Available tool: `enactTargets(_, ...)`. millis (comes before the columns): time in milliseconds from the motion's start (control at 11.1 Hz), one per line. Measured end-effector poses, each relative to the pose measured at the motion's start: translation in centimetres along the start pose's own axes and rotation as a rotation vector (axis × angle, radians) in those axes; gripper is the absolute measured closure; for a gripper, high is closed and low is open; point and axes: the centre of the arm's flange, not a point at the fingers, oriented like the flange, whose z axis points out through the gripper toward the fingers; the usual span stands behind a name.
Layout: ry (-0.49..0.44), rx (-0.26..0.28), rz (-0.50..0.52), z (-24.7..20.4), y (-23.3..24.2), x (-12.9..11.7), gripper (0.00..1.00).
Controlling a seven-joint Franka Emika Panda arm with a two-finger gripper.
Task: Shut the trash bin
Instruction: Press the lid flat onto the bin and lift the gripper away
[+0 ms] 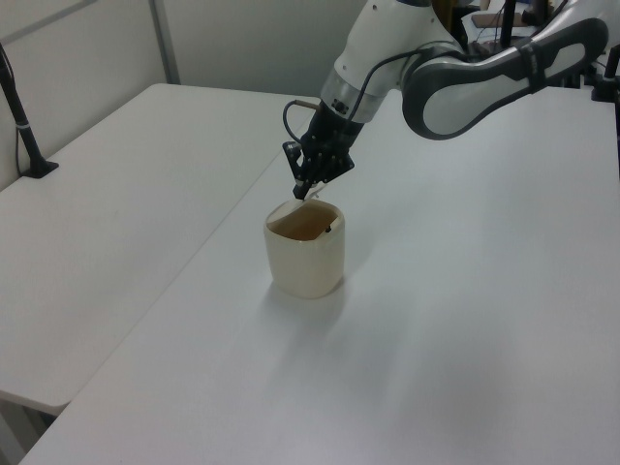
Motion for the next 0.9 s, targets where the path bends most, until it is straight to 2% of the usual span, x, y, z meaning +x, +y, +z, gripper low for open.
enactTargets(269,-0.013,-0.019,-0.042,0.3,0.8,-0.8,0.99)
enactTargets(898,-0.045,-0.082,-0.071,2.9,3.1,-2.0,0.99)
